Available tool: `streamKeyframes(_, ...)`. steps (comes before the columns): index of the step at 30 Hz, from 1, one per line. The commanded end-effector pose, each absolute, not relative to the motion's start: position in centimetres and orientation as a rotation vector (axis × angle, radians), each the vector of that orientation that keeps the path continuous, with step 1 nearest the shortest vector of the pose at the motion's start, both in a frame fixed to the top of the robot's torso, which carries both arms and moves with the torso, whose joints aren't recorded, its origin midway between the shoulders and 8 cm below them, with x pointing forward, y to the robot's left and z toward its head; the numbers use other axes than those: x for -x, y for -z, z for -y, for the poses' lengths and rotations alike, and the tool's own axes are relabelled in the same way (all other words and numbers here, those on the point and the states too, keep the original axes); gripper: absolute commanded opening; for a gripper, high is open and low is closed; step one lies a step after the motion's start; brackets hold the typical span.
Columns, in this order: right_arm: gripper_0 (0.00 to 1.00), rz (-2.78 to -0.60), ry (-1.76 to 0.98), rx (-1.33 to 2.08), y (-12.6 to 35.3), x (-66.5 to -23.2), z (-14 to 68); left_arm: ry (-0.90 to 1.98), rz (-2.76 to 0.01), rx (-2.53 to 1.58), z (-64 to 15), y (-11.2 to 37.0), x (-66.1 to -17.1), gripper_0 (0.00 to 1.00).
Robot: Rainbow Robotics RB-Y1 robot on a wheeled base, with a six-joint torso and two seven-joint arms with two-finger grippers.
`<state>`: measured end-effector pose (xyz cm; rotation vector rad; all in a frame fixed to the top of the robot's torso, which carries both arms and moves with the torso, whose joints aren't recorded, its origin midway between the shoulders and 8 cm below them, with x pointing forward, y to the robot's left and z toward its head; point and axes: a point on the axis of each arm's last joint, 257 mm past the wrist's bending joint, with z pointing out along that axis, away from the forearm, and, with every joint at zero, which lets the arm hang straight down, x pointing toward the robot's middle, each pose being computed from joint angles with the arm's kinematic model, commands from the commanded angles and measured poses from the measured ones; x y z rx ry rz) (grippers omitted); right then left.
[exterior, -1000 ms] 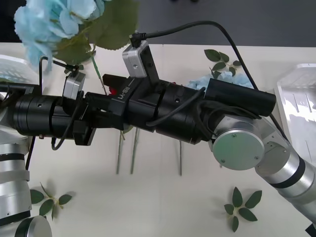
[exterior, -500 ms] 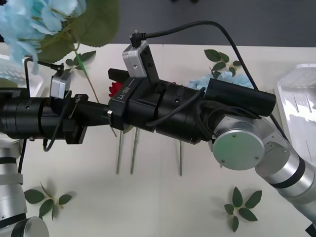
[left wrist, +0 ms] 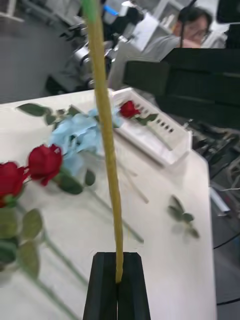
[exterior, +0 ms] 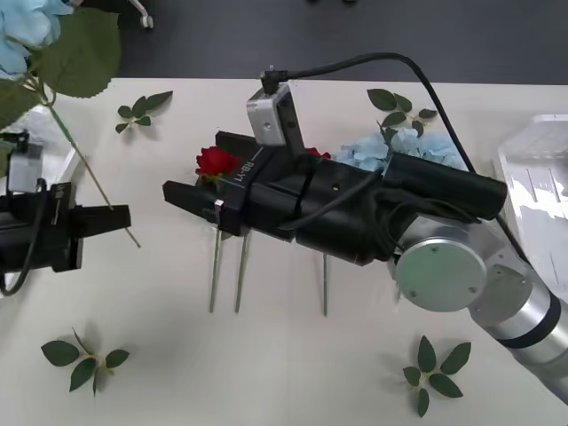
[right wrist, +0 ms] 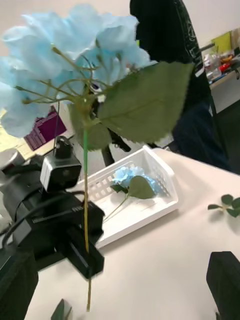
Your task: Put the red flowers into the right box and the blue flowers into the left box
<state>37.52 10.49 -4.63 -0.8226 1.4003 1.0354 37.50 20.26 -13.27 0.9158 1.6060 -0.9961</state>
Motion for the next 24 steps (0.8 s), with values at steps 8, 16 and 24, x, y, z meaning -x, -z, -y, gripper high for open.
streamKeyframes(8,1.0,-1.556,-1.001,0.92,3.3,-38.6,-2.3,0.696,-1.93,-0.649,-31.4,13.3,-37.4,0.0)
streamKeyframes(16,1.0,-1.854,-0.932,0.873,7.4,-40.7,5.2,0.369,-2.135,-0.465,-40.9,14.5,-38.2,0.0)
streamKeyframes(24,1.0,-2.187,-0.798,0.728,11.6,-41.2,11.4,0.087,-2.262,-0.199,-49.1,15.1,-39.0,0.0)
